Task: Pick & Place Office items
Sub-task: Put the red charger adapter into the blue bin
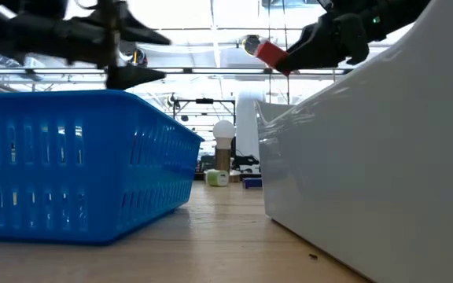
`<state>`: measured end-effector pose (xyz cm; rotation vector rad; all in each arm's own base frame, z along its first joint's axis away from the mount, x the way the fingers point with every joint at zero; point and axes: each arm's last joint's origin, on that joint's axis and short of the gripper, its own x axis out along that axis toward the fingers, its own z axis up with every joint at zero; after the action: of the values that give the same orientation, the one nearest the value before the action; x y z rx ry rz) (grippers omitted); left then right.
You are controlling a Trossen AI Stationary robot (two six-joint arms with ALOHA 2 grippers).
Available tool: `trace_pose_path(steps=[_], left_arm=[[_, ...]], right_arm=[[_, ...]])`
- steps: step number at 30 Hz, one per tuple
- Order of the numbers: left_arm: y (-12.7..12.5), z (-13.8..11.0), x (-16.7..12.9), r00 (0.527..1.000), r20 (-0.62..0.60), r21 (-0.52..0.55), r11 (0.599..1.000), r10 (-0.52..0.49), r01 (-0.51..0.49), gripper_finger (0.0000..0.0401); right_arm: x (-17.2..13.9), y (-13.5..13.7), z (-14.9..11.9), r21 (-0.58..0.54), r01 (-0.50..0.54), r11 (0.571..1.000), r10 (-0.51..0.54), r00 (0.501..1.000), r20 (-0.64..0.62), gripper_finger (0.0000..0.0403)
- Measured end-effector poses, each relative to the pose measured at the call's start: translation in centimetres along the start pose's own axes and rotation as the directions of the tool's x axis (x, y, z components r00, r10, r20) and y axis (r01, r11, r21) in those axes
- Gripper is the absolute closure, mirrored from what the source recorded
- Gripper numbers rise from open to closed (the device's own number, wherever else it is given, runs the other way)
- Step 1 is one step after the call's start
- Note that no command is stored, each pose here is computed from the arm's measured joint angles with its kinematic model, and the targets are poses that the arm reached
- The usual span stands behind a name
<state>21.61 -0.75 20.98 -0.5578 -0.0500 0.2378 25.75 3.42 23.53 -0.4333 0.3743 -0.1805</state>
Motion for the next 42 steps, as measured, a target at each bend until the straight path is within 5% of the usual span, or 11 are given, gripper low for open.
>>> trace_pose_path(steps=[10,19,42], left_arm=[[-2.1,0.1,6.1,0.999,-0.014,-0.047,0.998,0.046,-0.047,0.0105],[-3.7,-0.8,11.2,0.998,-0.069,-0.006,1.000,-0.014,0.013,0.0105],[-4.1,-1.5,12.2,0.995,-0.096,-0.021,1.000,-0.010,0.008,0.0105]], right_arm=[[0.2,2.1,-0.2,-0.181,0.134,0.974,-0.148,0.987,-0.063,0.0186],[0.5,2.4,-0.1,-0.232,0.158,0.960,-0.174,0.983,-0.053,0.0186],[0.1,2.7,0.5,-0.250,0.218,0.943,-0.231,0.973,-0.023,0.0186]])
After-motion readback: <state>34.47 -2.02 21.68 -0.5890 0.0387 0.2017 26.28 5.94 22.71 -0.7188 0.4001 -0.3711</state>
